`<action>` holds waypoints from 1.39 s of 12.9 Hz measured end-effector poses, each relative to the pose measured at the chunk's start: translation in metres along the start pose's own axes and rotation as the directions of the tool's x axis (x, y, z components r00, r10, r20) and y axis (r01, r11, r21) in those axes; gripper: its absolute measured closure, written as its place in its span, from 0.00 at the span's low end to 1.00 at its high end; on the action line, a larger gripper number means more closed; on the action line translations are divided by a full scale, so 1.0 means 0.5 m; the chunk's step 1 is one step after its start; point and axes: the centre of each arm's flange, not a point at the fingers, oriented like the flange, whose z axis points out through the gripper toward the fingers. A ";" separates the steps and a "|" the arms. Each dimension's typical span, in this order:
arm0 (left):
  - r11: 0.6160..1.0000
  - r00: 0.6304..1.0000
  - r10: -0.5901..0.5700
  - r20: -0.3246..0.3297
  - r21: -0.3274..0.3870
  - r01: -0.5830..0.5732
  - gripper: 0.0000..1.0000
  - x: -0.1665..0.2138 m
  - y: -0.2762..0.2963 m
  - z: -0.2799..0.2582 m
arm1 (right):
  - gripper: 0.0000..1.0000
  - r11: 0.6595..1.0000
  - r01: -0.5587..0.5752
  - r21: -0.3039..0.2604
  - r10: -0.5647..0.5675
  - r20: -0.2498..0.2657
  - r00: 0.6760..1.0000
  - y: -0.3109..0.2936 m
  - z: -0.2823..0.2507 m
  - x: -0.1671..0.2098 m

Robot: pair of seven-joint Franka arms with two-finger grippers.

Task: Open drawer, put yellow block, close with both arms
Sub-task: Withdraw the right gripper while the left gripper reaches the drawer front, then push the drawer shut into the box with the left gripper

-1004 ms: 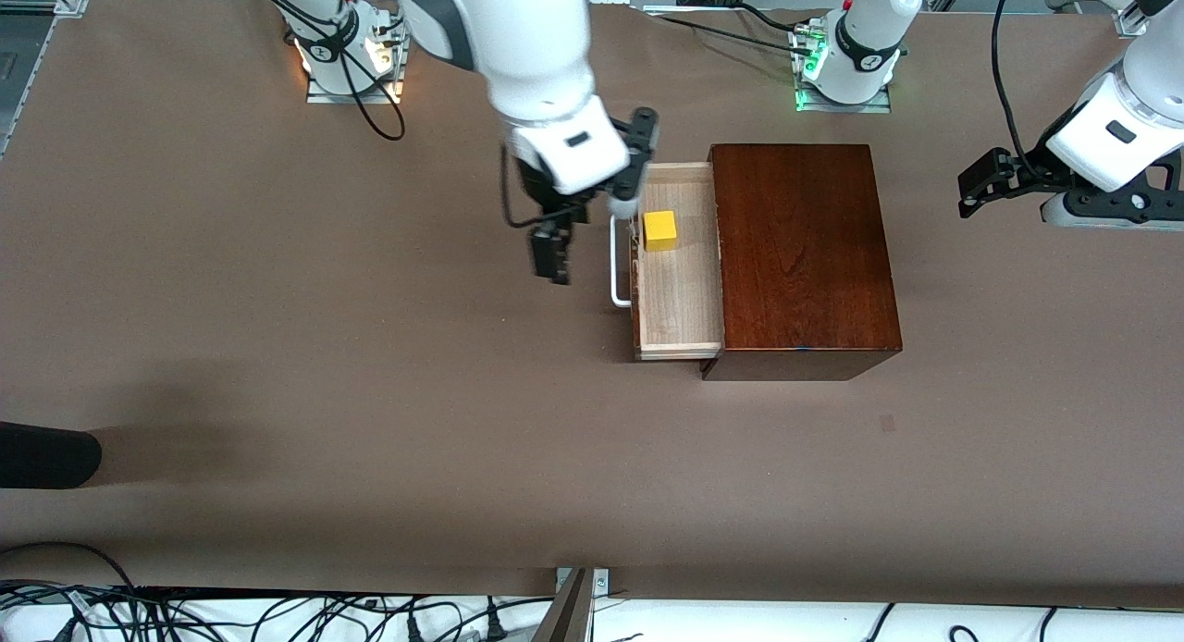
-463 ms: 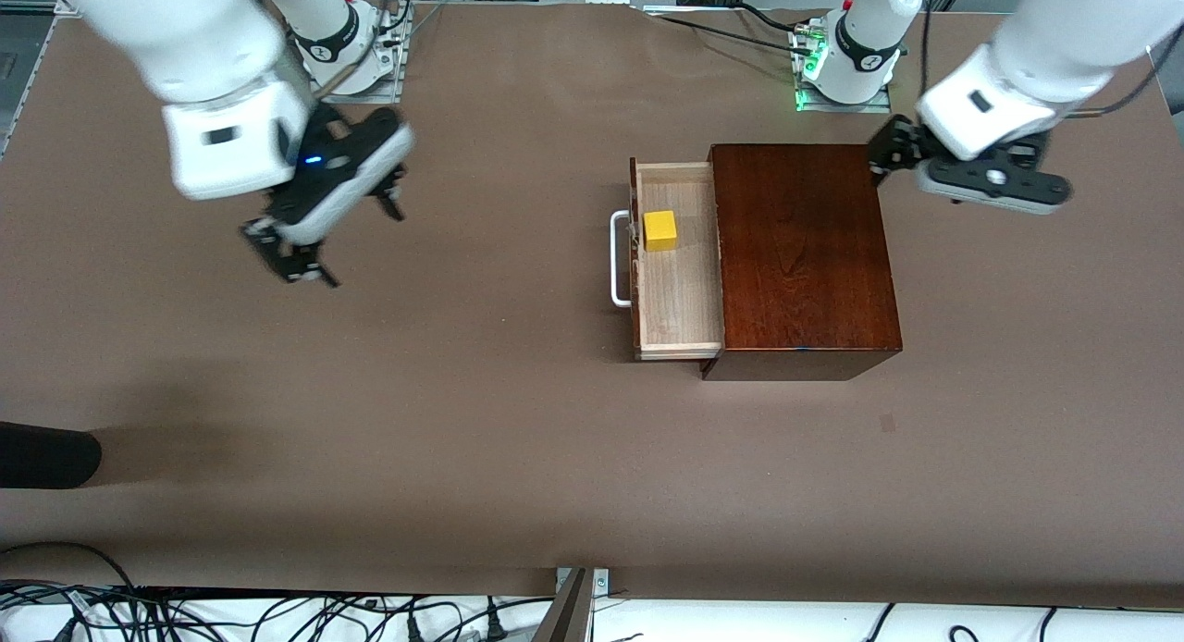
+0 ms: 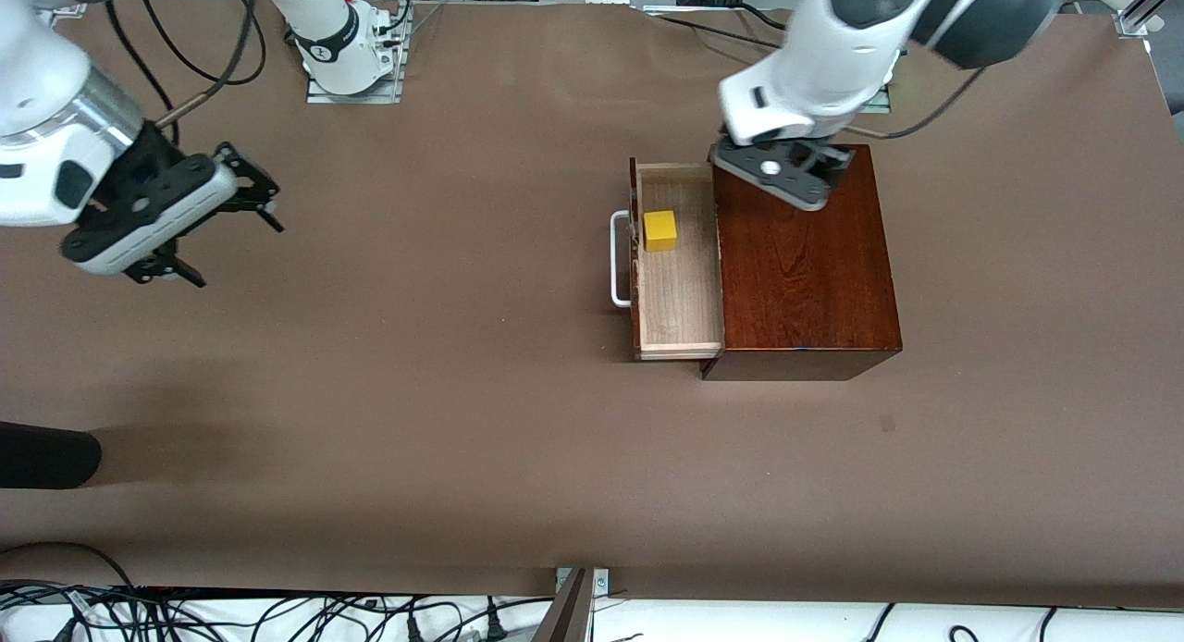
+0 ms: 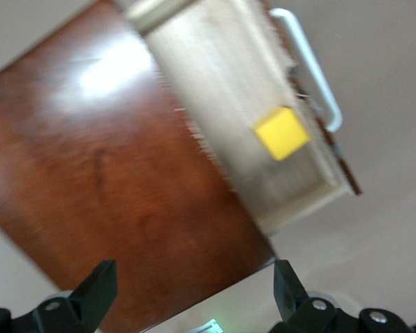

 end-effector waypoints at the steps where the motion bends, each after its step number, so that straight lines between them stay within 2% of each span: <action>1: 0.999 0.999 0.041 0.009 -0.015 -0.041 0.00 0.019 0.037 0.012 | 0.00 0.999 -0.031 0.009 0.031 0.012 0.999 0.028 0.016 -0.025; 4: 0.986 0.988 0.152 0.039 -0.069 -0.149 0.00 0.082 0.128 0.064 | 0.00 0.994 -0.101 0.029 0.100 0.032 0.994 0.096 0.070 -0.080; 6: 0.957 0.962 0.273 0.026 -0.106 -0.269 0.00 0.127 0.187 0.114 | 0.00 0.986 -0.161 0.034 0.160 0.030 0.987 0.112 0.080 -0.097; 7: 0.925 0.931 0.365 0.004 -0.121 -0.361 0.00 0.147 0.208 0.137 | 0.00 0.981 -0.193 0.031 0.192 0.036 0.981 0.111 0.081 -0.101; 8: 0.877 0.885 0.464 -0.021 -0.130 -0.463 0.00 0.163 0.217 0.155 | 0.00 0.975 -0.223 0.019 0.222 0.045 0.974 0.103 0.079 -0.103; 11: 0.697 0.705 0.696 -0.133 -0.107 -0.709 0.00 0.212 0.211 0.194 | 0.00 0.949 -0.315 -0.014 0.316 0.072 0.946 0.071 0.077 -0.115; 13: 0.590 0.593 0.779 -0.203 -0.082 -0.803 0.00 0.253 0.229 0.252 | 0.00 0.940 -0.339 -0.020 0.340 0.089 0.936 0.070 0.084 -0.131; 14: 0.561 0.563 0.795 -0.225 -0.079 -0.824 0.00 0.271 0.243 0.289 | 0.00 0.934 -0.356 -0.020 0.356 0.099 0.929 0.077 0.090 -0.142; 16: 0.532 0.534 0.809 -0.246 -0.082 -0.843 0.00 0.297 0.262 0.355 | 0.00 0.922 -0.387 -0.023 0.387 0.116 0.915 0.094 0.097 -0.159; 18: 0.499 0.496 0.847 -0.192 -0.036 -0.866 0.00 0.305 0.271 0.398 | 0.00 0.920 -0.389 -0.038 0.391 0.118 0.913 0.099 0.092 -0.164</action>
